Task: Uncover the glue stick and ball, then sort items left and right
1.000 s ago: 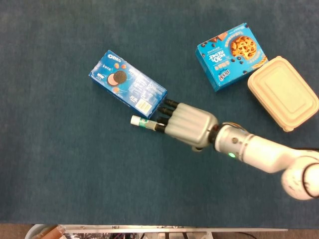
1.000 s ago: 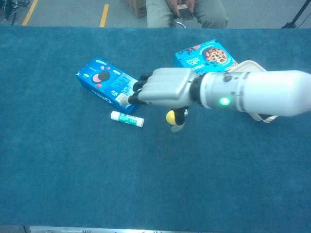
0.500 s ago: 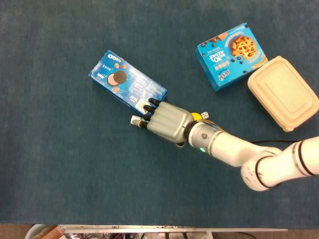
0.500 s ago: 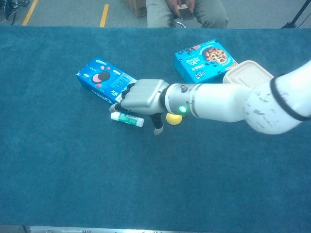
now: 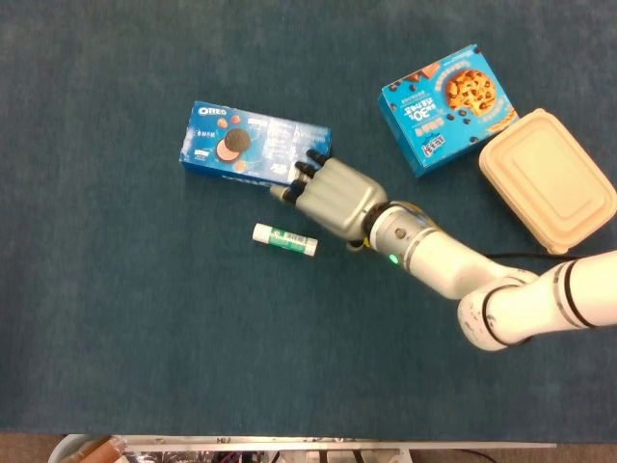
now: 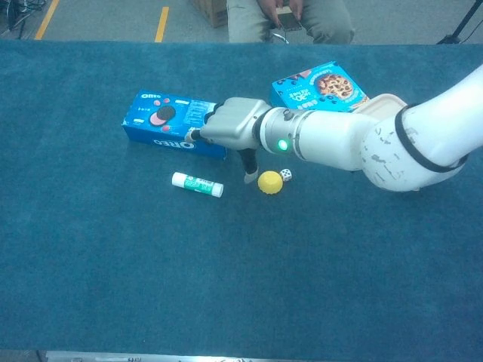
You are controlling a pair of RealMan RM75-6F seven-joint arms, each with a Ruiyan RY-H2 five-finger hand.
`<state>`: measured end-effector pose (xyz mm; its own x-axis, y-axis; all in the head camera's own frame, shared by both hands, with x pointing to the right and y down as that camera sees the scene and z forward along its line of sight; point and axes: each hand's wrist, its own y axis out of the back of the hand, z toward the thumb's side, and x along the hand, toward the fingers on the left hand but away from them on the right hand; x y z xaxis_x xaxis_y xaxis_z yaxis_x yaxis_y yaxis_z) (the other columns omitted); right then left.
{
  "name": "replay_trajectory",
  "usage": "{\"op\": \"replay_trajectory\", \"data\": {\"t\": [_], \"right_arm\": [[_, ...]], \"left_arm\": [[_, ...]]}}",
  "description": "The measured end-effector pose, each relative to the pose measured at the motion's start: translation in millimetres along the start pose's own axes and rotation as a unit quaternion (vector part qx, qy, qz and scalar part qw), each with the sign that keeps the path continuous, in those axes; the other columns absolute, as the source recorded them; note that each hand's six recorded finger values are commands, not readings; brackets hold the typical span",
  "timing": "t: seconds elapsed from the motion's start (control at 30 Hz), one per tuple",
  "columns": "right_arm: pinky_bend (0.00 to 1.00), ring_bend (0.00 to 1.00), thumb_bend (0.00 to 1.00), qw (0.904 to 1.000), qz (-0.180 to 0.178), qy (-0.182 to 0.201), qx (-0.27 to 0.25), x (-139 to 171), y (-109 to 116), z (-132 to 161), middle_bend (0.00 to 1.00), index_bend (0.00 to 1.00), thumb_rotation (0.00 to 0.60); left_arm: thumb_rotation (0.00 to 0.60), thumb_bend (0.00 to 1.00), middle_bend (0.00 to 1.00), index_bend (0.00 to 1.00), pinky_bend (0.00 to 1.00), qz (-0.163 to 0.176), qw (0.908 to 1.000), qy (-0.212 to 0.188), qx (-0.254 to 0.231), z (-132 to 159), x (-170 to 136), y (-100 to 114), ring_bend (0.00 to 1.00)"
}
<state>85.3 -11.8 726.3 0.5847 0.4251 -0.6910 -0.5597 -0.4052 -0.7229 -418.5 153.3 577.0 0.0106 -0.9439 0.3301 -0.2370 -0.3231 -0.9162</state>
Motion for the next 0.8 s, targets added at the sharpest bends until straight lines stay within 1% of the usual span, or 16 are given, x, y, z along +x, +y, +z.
{"op": "replay_trajectory", "data": {"t": [0.17, 0.23, 0.37, 0.47, 0.57, 0.7, 0.8], "right_arm": [[0.08, 0.09, 0.00, 0.9990, 0.001, -0.044, -0.005, 0, -1, -28, 0.24, 0.09, 0.600], [0.08, 0.09, 0.00, 0.9988, -0.002, -0.048, -0.015, 2, 1, -31, 0.24, 0.09, 0.600], [0.08, 0.09, 0.00, 0.9988, -0.016, -0.032, -0.033, 9, 11, -25, 0.24, 0.09, 0.600], [0.08, 0.09, 0.00, 0.9990, -0.025, -0.012, -0.035, 13, 17, -15, 0.24, 0.09, 0.600], [0.08, 0.09, 0.00, 0.9991, -0.027, 0.000, -0.034, 17, 19, -9, 0.24, 0.09, 0.600], [0.08, 0.09, 0.00, 0.9988, -0.028, -0.002, -0.039, 25, 18, -13, 0.24, 0.09, 0.600], [0.08, 0.09, 0.00, 0.9985, -0.032, -0.012, -0.042, 36, 19, -24, 0.24, 0.09, 0.600]], "left_arm": [[0.600, 0.34, 0.14, 0.25, 0.04, -0.002, 1.0000, -0.002, -0.002, 0, 1, -1, 0.05], [0.600, 0.34, 0.14, 0.25, 0.04, -0.002, 1.0000, -0.001, -0.002, -1, 1, -2, 0.05], [0.600, 0.34, 0.14, 0.25, 0.04, -0.001, 1.0000, -0.001, -0.002, -1, 1, -1, 0.05], [0.600, 0.34, 0.14, 0.25, 0.04, 0.000, 1.0000, -0.002, -0.003, -1, 0, -1, 0.04], [0.600, 0.34, 0.14, 0.25, 0.04, -0.002, 1.0000, -0.002, -0.003, 0, 1, -1, 0.05], [0.600, 0.34, 0.14, 0.25, 0.04, -0.007, 0.9999, -0.010, -0.003, 1, 6, -1, 0.05], [0.600, 0.34, 0.14, 0.25, 0.04, -0.012, 0.9997, -0.023, 0.000, 5, 13, 0, 0.05]]}}
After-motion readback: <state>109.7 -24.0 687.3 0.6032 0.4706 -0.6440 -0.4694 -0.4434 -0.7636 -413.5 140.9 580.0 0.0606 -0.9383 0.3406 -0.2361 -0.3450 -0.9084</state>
